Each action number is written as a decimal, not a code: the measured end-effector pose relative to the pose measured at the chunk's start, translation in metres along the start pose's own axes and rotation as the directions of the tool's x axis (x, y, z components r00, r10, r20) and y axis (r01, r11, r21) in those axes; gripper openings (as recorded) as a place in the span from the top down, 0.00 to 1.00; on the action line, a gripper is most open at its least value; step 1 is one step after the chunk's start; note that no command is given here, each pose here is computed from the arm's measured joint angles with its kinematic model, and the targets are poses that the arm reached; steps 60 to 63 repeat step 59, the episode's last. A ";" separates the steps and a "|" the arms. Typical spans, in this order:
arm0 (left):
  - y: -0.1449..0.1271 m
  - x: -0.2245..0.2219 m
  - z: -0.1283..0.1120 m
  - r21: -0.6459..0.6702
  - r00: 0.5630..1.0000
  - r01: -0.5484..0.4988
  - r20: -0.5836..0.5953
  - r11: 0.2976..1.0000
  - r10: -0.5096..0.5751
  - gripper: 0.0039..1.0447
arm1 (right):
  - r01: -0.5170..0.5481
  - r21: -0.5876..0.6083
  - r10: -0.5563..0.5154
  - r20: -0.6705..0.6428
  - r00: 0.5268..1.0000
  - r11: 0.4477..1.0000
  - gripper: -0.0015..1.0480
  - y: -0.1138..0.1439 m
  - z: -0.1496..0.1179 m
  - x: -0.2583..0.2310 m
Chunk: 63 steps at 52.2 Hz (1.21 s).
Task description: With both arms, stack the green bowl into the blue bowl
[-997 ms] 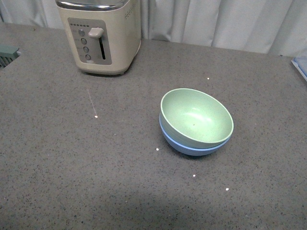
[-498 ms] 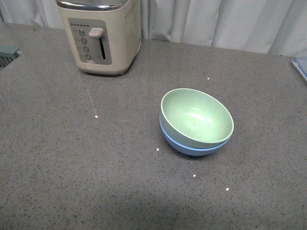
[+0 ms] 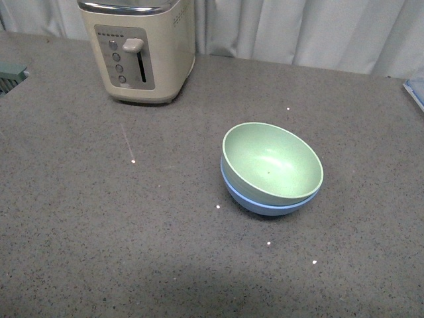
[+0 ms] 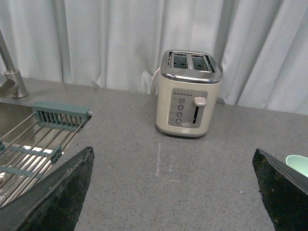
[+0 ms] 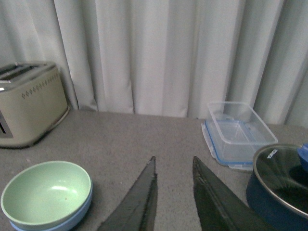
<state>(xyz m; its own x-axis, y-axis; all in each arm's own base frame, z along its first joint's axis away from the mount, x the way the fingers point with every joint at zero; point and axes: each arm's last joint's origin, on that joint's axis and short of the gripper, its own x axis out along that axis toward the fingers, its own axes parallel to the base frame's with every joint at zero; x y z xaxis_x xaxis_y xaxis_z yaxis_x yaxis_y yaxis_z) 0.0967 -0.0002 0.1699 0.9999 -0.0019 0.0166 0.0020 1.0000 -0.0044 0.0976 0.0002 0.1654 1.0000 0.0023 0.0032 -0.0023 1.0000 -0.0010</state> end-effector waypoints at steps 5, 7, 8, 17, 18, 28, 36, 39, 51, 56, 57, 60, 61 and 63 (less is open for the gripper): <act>0.000 0.000 0.000 0.000 1.000 0.000 0.000 1.000 0.000 0.06 | -0.002 0.000 0.002 -0.006 1.000 1.000 0.61 0.000 -0.001 0.000; 0.000 0.000 0.000 0.000 1.000 0.000 0.000 1.000 0.000 0.06 | -0.002 0.000 0.002 -0.005 1.000 1.000 0.56 0.000 0.000 0.000; 0.000 0.000 0.000 0.000 1.000 0.000 0.000 1.000 0.000 0.06 | -0.002 0.000 0.002 -0.003 1.000 1.000 0.52 0.000 0.000 0.000; 0.000 0.000 0.000 0.000 1.000 0.000 0.000 1.000 0.000 0.06 | -0.001 0.000 0.001 -0.003 1.000 1.000 0.27 0.000 0.000 0.000; 0.000 0.000 0.000 0.000 1.000 0.000 0.000 1.000 0.000 0.06 | -0.002 0.000 0.002 -0.003 1.000 1.000 0.24 0.000 0.000 0.000; 0.000 0.000 0.000 0.000 1.000 0.000 0.000 1.000 0.000 0.06 | -0.002 0.001 0.002 -0.003 1.000 1.000 0.09 0.000 0.000 0.000; 0.000 0.000 0.000 0.000 1.000 0.000 0.000 1.000 0.000 0.06 | -0.002 0.001 0.002 -0.003 1.000 1.000 0.09 0.000 0.000 0.000; 0.000 0.000 0.000 0.000 1.000 0.000 0.000 1.000 0.000 0.06 | -0.002 0.001 0.002 -0.003 1.000 1.000 0.09 0.000 0.000 0.000; 0.000 0.000 0.000 0.000 1.000 0.000 0.000 1.000 0.000 0.06 | -0.002 0.001 0.002 -0.003 1.000 1.000 0.09 0.000 0.000 0.000; 0.000 0.000 0.000 0.000 1.000 0.000 0.000 1.000 0.000 0.06 | -0.002 0.001 0.002 -0.003 1.000 1.000 0.09 0.000 0.000 0.000; 0.000 0.000 0.000 0.000 1.000 0.000 0.000 1.000 0.000 0.06 | -0.002 0.001 0.002 -0.003 1.000 1.000 0.09 0.000 0.000 0.000; 0.000 0.000 0.000 0.000 1.000 0.000 0.000 1.000 0.000 0.06 | -0.002 0.001 0.002 -0.003 1.000 1.000 0.09 0.000 0.000 0.000; 0.000 0.000 0.000 0.000 1.000 0.000 0.000 1.000 0.000 0.06 | -0.002 0.001 0.002 -0.003 1.000 1.000 0.09 0.000 0.000 0.000; 0.000 0.000 0.000 0.000 1.000 0.000 0.000 1.000 0.000 0.06 | -0.002 0.001 0.002 -0.003 1.000 1.000 0.09 0.000 0.000 0.000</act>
